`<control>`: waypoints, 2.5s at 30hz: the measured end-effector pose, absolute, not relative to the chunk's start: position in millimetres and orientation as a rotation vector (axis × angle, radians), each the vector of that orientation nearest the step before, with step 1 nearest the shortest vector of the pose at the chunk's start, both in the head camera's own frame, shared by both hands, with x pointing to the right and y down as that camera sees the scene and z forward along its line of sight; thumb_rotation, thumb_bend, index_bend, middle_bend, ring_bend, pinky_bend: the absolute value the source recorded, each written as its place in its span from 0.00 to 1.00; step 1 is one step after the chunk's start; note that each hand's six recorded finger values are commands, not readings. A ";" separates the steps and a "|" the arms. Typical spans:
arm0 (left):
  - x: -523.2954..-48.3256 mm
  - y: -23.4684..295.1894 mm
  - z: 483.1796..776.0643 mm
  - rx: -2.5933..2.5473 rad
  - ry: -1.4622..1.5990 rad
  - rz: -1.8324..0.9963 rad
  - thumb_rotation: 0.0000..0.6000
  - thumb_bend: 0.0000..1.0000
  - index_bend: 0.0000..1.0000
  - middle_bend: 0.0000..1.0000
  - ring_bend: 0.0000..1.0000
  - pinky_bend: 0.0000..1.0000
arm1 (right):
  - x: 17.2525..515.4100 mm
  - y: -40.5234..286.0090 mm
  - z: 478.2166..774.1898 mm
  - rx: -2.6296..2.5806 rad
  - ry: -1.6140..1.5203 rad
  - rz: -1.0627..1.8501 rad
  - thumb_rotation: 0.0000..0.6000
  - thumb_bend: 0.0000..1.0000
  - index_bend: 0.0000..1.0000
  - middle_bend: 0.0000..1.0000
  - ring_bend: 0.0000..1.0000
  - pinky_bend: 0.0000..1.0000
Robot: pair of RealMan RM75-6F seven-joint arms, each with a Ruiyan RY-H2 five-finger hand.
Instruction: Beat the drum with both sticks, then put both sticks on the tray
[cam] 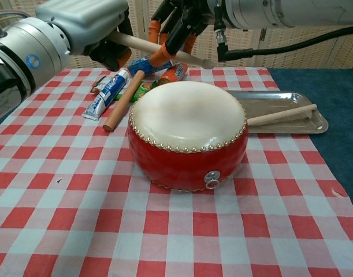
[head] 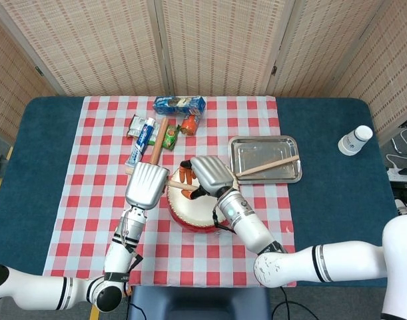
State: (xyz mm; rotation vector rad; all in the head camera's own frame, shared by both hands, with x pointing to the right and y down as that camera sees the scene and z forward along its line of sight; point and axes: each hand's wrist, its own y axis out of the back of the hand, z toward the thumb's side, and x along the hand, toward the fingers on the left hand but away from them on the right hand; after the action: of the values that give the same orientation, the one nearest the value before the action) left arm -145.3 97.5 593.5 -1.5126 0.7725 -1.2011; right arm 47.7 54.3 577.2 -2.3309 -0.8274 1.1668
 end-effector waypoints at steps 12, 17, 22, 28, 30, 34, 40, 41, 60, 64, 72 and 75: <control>-145.7 98.8 598.8 -1.451 0.718 -1.195 1.00 0.82 0.92 1.00 0.90 1.00 | 48.3 52.5 575.9 -2.313 -0.834 1.163 1.00 0.26 0.63 0.65 0.55 0.52; -146.1 99.5 600.6 -1.417 0.685 -1.184 1.00 0.82 0.85 0.98 0.84 1.00 | 48.5 52.5 577.4 -2.294 -0.831 1.169 1.00 0.27 0.67 0.67 0.58 0.54; -144.6 101.4 601.5 -1.389 0.662 -1.164 1.00 0.82 0.79 0.91 0.78 1.00 | 47.4 51.6 577.3 -2.282 -0.844 1.162 1.00 0.28 0.74 0.70 0.61 0.56; -144.1 103.1 601.7 -1.377 0.653 -1.151 1.00 0.81 0.63 0.77 0.67 1.00 | 46.3 51.3 577.9 -2.271 -0.858 1.159 1.00 0.28 0.78 0.72 0.64 0.58; -144.2 102.9 601.3 -1.376 0.652 -1.147 1.00 0.80 0.56 0.70 0.62 0.97 | 46.3 51.5 578.6 -2.266 -0.857 1.160 1.00 0.28 0.80 0.72 0.65 0.59; -143.9 103.0 600.5 -1.375 0.653 -1.139 1.00 0.77 0.46 0.59 0.54 0.89 | 45.4 52.0 579.5 -2.263 -0.859 1.161 1.00 0.28 0.82 0.73 0.66 0.60; -142.0 103.1 599.0 -1.371 0.649 -1.127 1.00 0.75 0.34 0.47 0.42 0.74 | 43.2 53.4 580.2 -2.255 -0.857 1.159 1.00 0.29 0.85 0.74 0.68 0.61; -141.7 103.1 598.7 -1.369 0.648 -1.125 1.00 0.75 0.33 0.45 0.41 0.72 | 42.8 53.4 580.0 -2.255 -0.859 1.158 1.00 0.29 0.85 0.74 0.68 0.62; -140.2 101.5 595.7 -1.337 0.644 -1.107 1.00 0.72 0.22 0.34 0.29 0.59 | 45.2 51.1 581.0 -2.231 -0.881 1.140 1.00 0.30 0.95 0.78 0.73 0.66; -140.4 101.3 596.0 -1.337 0.643 -1.109 1.00 0.72 0.21 0.33 0.28 0.57 | 45.2 51.2 580.9 -2.230 -0.881 1.136 1.00 0.30 0.97 0.78 0.73 0.66; -145.8 98.1 597.8 -1.362 0.654 -1.137 1.00 0.72 0.10 0.28 0.23 0.47 | 50.3 49.5 579.6 -2.223 -0.906 1.113 1.00 0.30 1.00 0.79 0.74 0.67; -147.7 96.6 597.5 -1.370 0.658 -1.146 1.00 0.72 0.06 0.25 0.20 0.44 | 54.0 48.5 579.2 -2.219 -0.916 1.109 1.00 0.30 1.00 0.79 0.75 0.67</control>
State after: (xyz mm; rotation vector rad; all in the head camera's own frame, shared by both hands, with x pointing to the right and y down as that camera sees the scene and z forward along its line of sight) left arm -147.7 96.6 597.5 -1.3702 0.6580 -1.1460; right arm 54.0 48.5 579.2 -2.2192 -0.9161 1.1093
